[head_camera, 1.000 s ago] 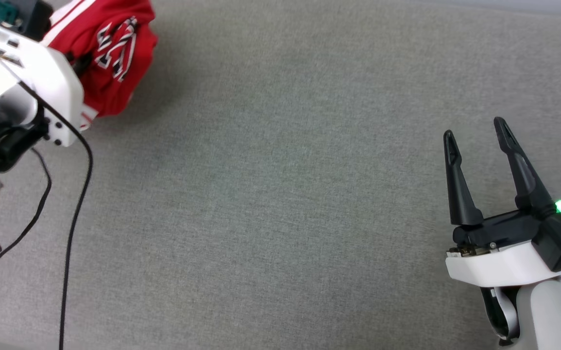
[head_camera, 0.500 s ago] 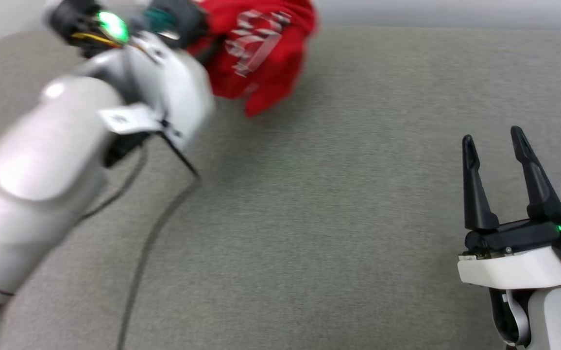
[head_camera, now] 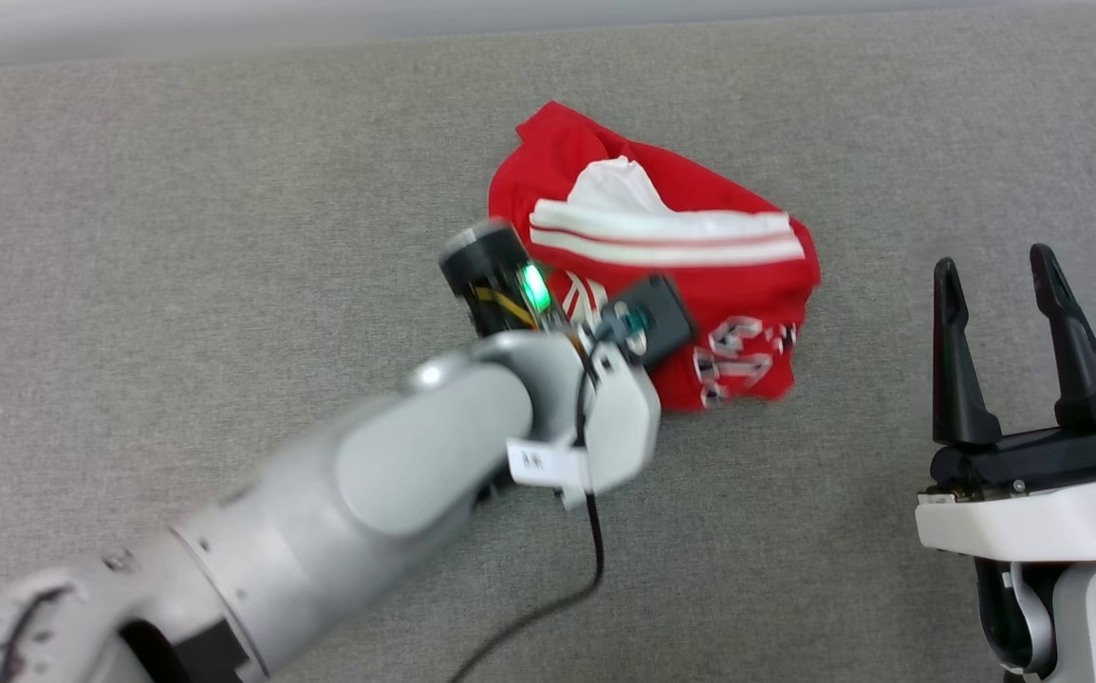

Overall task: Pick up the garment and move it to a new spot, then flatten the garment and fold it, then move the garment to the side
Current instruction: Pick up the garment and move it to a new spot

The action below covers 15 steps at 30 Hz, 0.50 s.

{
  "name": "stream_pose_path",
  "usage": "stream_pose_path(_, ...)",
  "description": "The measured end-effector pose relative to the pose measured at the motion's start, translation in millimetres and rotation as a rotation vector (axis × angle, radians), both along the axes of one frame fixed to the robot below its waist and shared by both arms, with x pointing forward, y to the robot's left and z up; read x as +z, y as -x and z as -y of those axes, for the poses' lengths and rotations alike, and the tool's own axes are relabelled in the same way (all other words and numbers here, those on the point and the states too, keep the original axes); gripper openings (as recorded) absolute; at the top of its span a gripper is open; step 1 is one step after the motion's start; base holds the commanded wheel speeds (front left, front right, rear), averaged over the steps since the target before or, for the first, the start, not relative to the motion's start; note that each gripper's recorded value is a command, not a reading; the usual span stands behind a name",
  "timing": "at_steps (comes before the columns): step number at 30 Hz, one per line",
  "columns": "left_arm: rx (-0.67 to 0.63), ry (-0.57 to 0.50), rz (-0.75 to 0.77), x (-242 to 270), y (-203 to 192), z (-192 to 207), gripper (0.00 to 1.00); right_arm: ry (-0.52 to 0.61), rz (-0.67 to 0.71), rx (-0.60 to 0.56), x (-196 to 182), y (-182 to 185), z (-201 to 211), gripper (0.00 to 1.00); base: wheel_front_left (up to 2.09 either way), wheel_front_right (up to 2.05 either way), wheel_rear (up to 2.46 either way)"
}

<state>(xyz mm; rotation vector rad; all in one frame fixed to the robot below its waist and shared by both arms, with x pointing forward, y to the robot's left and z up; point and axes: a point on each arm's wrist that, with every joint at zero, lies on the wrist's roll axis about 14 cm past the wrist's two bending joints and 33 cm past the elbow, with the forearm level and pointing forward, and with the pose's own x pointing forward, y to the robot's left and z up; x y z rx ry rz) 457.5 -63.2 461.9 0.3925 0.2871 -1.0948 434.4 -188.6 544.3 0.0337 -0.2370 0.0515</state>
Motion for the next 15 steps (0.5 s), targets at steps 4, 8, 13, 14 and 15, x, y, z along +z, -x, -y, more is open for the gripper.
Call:
stream_pose_path(4, -0.024, -0.014, -0.111, -35.7, 32.4, 10.8, 0.00, 0.002, -0.004, -0.012, -1.2, 0.9, 4.2, 1.00, 0.00, 0.00, 0.00)
stream_pose_path(8, -0.028, -0.033, -0.192, -58.0, 57.4, 13.4, 0.00, 0.003, -0.005, -0.016, -1.6, 0.7, 5.5, 1.00, 0.00, 0.00, 0.00)
stream_pose_path(13, -0.016, 0.013, -0.171, -53.8, 61.4, 13.0, 1.00, -0.001, -0.005, -0.006, -1.5, 0.4, 1.9, 1.00, 0.00, 0.00, 0.00)
stream_pose_path(14, -0.007, 0.038, -0.150, -48.0, 58.1, 12.5, 1.00, 0.000, -0.004, -0.003, -0.9, 1.0, 0.6, 1.00, 0.00, 0.00, 0.00)
stream_pose_path(15, 0.007, 0.066, -0.123, -40.2, 53.4, 12.3, 1.00, 0.001, -0.005, 0.000, -0.7, 2.2, -0.5, 1.00, 0.00, 0.00, 0.00)
